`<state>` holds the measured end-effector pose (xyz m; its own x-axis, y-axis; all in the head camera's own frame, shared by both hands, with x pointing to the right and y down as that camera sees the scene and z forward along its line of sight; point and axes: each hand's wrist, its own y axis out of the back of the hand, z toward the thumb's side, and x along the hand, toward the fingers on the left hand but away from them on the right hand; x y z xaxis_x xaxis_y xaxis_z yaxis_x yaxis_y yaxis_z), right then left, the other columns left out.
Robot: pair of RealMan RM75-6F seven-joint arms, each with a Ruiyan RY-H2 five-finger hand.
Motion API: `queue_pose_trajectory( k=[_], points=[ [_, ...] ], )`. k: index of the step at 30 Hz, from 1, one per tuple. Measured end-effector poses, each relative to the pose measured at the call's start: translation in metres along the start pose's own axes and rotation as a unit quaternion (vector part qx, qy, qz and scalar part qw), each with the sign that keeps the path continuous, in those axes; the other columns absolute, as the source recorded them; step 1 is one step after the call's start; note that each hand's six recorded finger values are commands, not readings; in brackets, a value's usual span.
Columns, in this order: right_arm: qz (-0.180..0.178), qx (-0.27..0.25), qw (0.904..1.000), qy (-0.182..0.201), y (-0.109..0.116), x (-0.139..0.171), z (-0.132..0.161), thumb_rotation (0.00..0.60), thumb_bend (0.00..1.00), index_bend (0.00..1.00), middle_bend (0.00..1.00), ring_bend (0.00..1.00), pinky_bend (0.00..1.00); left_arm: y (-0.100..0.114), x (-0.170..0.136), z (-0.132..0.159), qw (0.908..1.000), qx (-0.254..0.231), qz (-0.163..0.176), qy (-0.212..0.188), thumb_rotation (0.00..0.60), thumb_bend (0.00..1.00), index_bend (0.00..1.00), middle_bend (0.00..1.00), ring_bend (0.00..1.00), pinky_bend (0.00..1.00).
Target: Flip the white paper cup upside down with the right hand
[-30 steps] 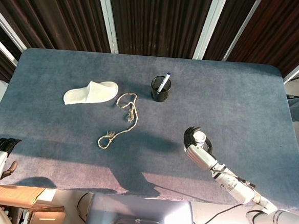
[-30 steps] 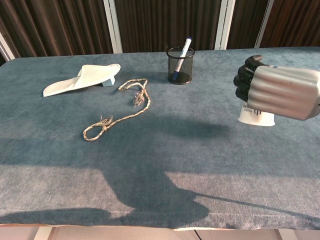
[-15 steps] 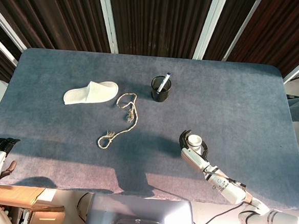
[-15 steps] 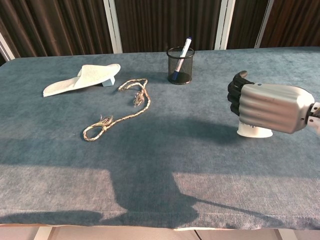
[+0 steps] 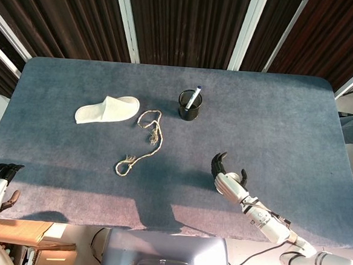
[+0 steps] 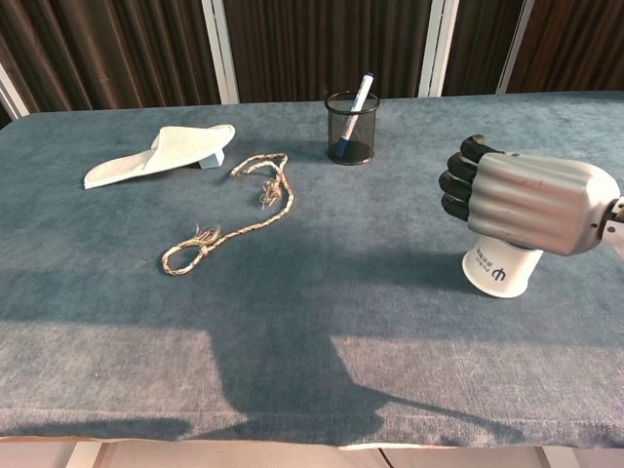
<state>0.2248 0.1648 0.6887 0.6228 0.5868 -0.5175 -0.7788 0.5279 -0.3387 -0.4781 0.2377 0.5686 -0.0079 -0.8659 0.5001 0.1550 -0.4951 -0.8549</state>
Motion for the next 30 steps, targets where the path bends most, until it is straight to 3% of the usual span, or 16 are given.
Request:
queue_pose_trajectory(
  k=[6,8,10,14,17,20,24,27,30],
  points=[
    [0.015,-0.072,0.9971,-0.023,0.001,0.003,-0.011,0.600,0.25,0.28,0.26,0.24,0.39,0.000,0.000,0.000,1.0000,0.000,-0.001,0.000,0.600,0.33,0.25,0.26,0.22,0.44],
    [0.024,-0.114,0.9926,-0.034,0.001,0.004,-0.017,0.600,0.25,0.27,0.24,0.23,0.38,0.000,0.000,0.000,1.0000,-0.001,0.000,0.000,0.600,0.33,0.25,0.26,0.22,0.44],
    [0.037,-0.179,0.9819,-0.050,0.001,0.006,-0.025,0.600,0.25,0.27,0.24,0.21,0.38,0.000,0.000,0.000,1.0000,-0.001,0.000,0.000,0.600,0.33,0.25,0.26,0.22,0.44],
    [0.061,-0.321,0.9421,-0.076,-0.002,0.014,-0.041,0.600,0.25,0.22,0.22,0.20,0.38,0.000,0.000,-0.001,1.0000,0.000,0.001,0.001,0.600,0.33,0.25,0.26,0.22,0.44],
    [0.063,-0.418,0.9014,-0.095,-0.005,0.024,-0.055,0.600,0.25,0.19,0.22,0.20,0.35,0.000,0.001,0.000,1.0000,0.001,0.003,0.000,0.600,0.33,0.25,0.26,0.22,0.44],
    [0.056,-0.501,0.8542,-0.128,-0.013,0.039,-0.072,0.600,0.25,0.17,0.22,0.16,0.27,0.000,0.001,0.001,1.0000,0.003,0.005,-0.002,0.600,0.33,0.25,0.26,0.22,0.44],
    [0.047,-0.591,0.7822,-0.192,-0.032,0.069,-0.095,0.600,0.25,0.16,0.20,0.12,0.21,-0.001,0.001,0.003,1.0000,0.005,0.007,-0.005,0.600,0.33,0.25,0.26,0.22,0.44],
    [0.043,-0.626,0.7416,-0.238,-0.047,0.097,-0.107,0.600,0.25,0.16,0.19,0.11,0.20,-0.002,0.002,0.003,0.9999,0.007,0.008,-0.006,0.600,0.33,0.25,0.26,0.22,0.44],
    [0.052,-0.634,0.7249,-0.266,-0.058,0.122,-0.107,0.600,0.25,0.16,0.19,0.11,0.20,-0.003,0.004,0.002,1.0000,0.007,0.006,-0.003,0.600,0.33,0.25,0.26,0.22,0.44]
  ],
)
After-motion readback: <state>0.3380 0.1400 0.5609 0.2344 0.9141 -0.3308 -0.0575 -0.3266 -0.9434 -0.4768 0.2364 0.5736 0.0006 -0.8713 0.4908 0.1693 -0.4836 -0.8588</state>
